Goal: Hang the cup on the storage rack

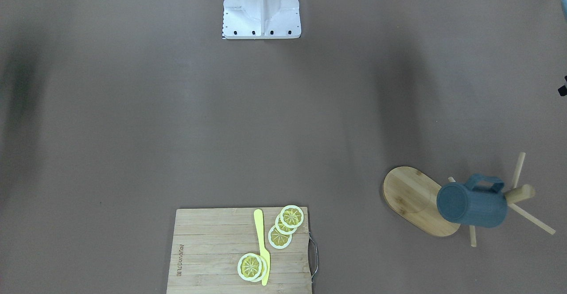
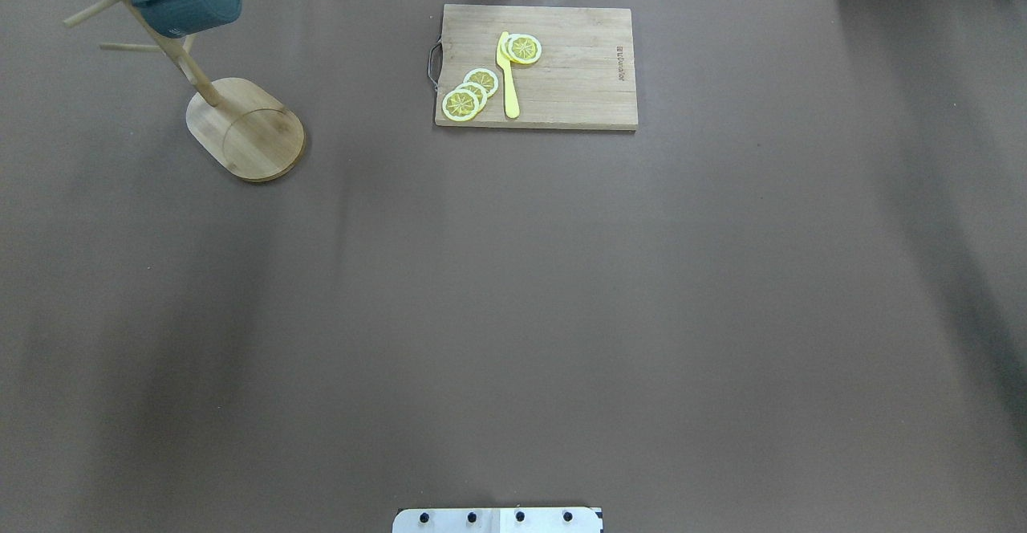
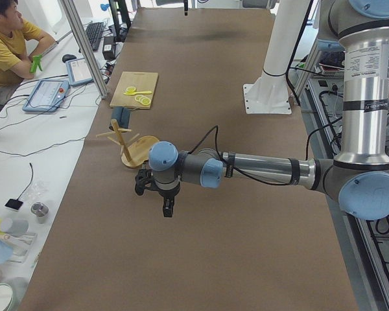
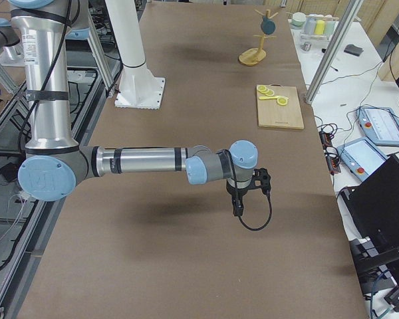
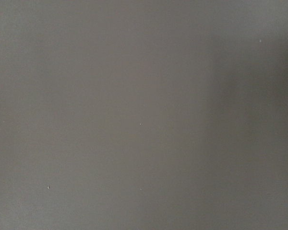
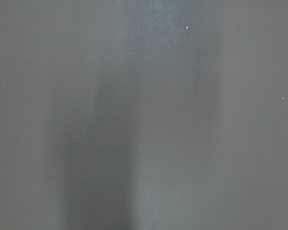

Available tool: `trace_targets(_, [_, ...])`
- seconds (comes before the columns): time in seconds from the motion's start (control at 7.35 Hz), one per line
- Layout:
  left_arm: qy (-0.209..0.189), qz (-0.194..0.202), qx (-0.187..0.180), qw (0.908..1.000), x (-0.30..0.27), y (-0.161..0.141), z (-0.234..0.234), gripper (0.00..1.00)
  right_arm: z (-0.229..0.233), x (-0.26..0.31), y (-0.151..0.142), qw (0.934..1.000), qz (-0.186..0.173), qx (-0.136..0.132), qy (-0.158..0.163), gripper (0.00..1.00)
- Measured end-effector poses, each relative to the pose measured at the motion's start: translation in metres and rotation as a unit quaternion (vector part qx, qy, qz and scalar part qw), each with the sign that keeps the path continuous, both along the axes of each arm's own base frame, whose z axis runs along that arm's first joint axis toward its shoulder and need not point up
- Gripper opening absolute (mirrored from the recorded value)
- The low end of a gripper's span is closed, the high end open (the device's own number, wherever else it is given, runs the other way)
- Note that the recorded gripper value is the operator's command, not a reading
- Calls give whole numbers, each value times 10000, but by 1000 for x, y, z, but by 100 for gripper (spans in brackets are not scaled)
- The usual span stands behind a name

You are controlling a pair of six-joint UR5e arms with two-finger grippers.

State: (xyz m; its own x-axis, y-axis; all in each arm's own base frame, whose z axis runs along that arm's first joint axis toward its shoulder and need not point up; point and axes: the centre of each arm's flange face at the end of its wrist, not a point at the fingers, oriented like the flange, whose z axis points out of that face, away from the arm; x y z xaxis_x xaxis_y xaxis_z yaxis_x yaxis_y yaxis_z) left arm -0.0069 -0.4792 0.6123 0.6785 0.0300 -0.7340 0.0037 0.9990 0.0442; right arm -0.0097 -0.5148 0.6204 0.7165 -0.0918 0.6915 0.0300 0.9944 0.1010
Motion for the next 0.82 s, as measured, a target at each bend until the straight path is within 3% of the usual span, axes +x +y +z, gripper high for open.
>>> trace_targets(0.82, [-3,-23,280,9996,2,-6,-12,98,-3,5,2,10000,37,42,-63,100])
